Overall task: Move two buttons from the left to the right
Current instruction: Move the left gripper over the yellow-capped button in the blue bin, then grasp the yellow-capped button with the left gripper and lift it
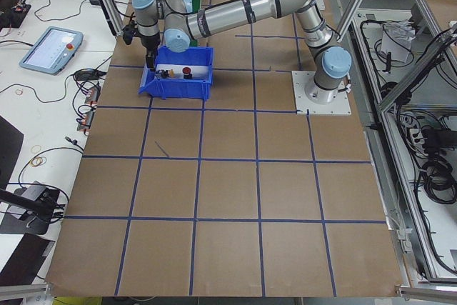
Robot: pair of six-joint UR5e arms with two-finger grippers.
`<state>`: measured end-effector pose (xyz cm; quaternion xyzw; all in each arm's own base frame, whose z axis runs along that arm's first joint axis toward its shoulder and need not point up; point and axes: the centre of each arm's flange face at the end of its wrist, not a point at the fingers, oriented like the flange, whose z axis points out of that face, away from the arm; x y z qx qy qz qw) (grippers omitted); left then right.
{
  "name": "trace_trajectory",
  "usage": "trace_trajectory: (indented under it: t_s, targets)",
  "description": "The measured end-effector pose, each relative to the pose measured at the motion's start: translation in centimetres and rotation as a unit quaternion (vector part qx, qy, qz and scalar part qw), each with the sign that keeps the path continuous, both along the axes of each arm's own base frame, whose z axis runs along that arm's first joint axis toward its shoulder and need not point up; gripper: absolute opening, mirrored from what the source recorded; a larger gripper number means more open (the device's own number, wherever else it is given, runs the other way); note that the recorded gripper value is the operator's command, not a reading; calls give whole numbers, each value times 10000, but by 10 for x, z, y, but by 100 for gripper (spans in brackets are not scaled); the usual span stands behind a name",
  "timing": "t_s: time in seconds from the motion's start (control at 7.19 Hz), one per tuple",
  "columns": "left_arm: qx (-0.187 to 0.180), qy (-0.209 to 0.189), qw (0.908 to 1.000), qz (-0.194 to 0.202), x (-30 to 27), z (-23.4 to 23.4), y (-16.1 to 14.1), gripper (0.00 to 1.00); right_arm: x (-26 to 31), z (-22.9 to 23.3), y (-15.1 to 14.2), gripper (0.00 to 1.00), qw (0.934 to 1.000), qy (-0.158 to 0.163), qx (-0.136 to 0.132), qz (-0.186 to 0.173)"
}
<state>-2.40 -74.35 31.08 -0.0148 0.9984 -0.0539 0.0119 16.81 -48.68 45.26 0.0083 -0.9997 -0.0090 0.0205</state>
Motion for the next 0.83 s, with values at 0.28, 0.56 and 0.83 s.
trace_trajectory:
  t_s: [0.28,0.56,0.83]
  targets:
    - [25,57,10000,7,0,-21,-7,97,0,0,0,100,10000,1,-5,-1]
    - [53,196,9998,-6,-4,-38,-10,95,-1,1,0,100,10000,5,-12,-5]
    - [132,287,9995,-26,-8,-51,-11,95,-1,1,-1,100,10000,6,-29,-11]
